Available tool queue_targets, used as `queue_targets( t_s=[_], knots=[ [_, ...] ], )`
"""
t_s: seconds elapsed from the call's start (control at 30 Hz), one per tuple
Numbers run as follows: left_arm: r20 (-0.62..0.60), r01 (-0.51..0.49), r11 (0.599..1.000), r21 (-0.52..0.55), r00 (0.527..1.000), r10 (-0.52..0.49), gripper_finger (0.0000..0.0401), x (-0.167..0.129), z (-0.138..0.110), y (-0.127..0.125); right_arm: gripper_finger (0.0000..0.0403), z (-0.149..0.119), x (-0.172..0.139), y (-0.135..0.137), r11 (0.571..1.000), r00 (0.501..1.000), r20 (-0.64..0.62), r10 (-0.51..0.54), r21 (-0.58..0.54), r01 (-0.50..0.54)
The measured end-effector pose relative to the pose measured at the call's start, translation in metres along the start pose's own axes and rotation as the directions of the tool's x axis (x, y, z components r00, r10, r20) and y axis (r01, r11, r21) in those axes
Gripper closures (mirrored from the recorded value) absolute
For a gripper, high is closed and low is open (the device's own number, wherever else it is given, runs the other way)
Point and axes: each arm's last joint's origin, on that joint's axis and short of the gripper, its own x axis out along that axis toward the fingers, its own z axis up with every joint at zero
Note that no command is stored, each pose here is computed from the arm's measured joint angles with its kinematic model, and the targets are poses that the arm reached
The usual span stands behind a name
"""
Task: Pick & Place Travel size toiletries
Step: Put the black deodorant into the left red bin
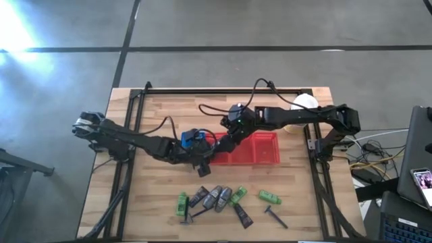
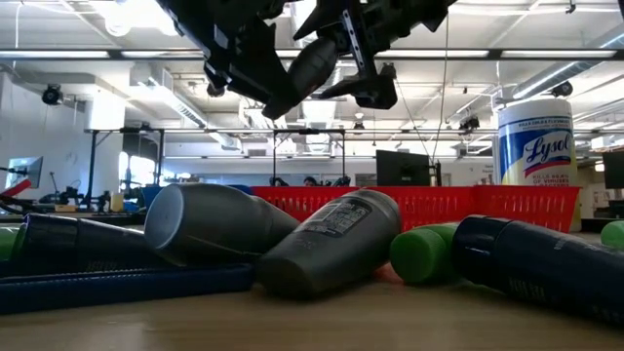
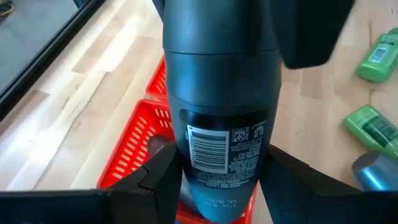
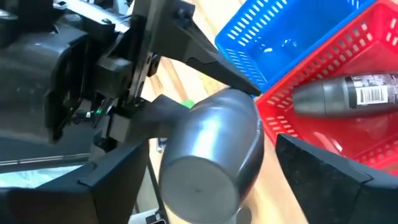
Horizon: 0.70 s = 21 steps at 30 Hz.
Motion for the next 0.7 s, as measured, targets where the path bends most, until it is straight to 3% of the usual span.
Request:
queue_targets(
  t_s=[0.33, 0.47, 0.7],
  knots=[
    [0.010, -0.009, 1.000, 0.013, 1.000, 0.009, 0.0209, 0.001, 0.001, 0.002, 0.0195, 0.000, 0.005, -0.003, 1.000, 1.000, -0.014, -0.006, -0.006, 0.006],
    [0.011, -0.008, 1.000, 0.012, 1.000, 0.008, 0.0181, 0.001, 0.001, 0.002, 0.0201, 0.001, 0.008, -0.005, 1.000, 1.000, -0.014, -0.012, -0.015, 0.012],
    [-0.034, -0.023, 0.999, -0.028, 0.999, 0.022, 0.0171, 0.000, -0.005, 0.002, 0.0204, 0.005, 0.005, -0.011, 0.998, 0.999, 0.009, -0.047, -0.032, 0.047]
  ],
)
